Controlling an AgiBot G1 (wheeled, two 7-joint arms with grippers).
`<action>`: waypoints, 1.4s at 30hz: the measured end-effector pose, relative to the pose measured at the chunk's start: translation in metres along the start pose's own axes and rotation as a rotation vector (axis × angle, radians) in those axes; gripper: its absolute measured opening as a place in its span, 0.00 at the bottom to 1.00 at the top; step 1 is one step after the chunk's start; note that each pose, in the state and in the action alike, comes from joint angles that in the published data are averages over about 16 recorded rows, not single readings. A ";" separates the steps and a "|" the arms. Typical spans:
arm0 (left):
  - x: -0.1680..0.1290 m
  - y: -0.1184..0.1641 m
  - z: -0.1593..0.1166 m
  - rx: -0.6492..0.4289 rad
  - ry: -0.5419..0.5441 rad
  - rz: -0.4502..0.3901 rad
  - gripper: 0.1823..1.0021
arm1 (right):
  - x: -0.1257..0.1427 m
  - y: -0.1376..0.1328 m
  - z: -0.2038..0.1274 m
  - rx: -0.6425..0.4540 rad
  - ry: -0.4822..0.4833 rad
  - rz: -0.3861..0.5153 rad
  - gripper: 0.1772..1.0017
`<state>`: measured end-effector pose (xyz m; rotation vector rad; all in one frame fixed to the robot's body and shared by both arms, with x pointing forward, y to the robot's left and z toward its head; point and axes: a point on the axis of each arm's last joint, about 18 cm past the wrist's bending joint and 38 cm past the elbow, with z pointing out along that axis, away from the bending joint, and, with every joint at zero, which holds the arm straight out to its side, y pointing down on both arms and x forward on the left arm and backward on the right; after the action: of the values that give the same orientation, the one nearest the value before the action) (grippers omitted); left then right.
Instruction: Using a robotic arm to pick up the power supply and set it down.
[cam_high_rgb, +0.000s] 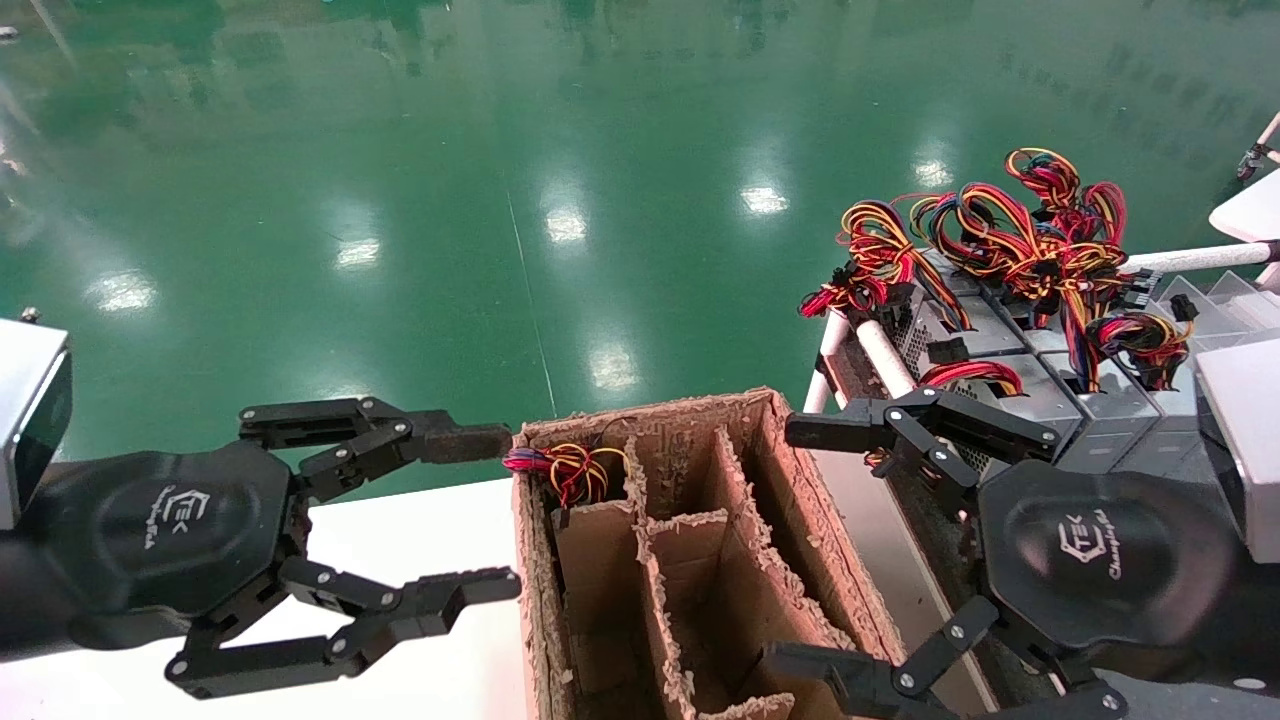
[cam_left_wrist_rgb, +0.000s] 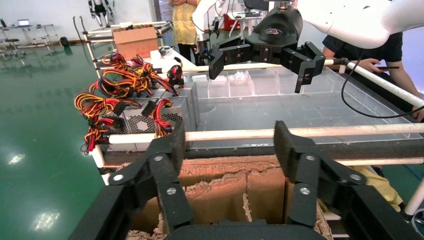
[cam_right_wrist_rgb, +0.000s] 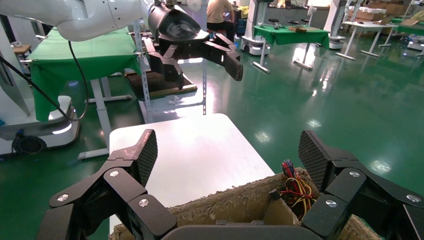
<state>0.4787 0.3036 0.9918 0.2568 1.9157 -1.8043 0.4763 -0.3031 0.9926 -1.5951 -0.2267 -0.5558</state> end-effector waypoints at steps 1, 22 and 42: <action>0.000 0.000 0.000 0.000 0.000 0.000 0.59 | 0.000 0.000 0.000 0.000 0.000 0.000 1.00; 0.000 0.000 0.000 0.000 0.000 0.000 0.13 | 0.000 0.000 0.000 0.000 0.000 0.000 1.00; 0.000 0.000 0.000 0.000 0.000 0.000 0.05 | 0.006 0.007 0.002 -0.014 0.022 0.013 1.00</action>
<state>0.4788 0.3036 0.9918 0.2566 1.9156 -1.8043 0.4845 -0.3032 0.9894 -1.6026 -0.1959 -0.5656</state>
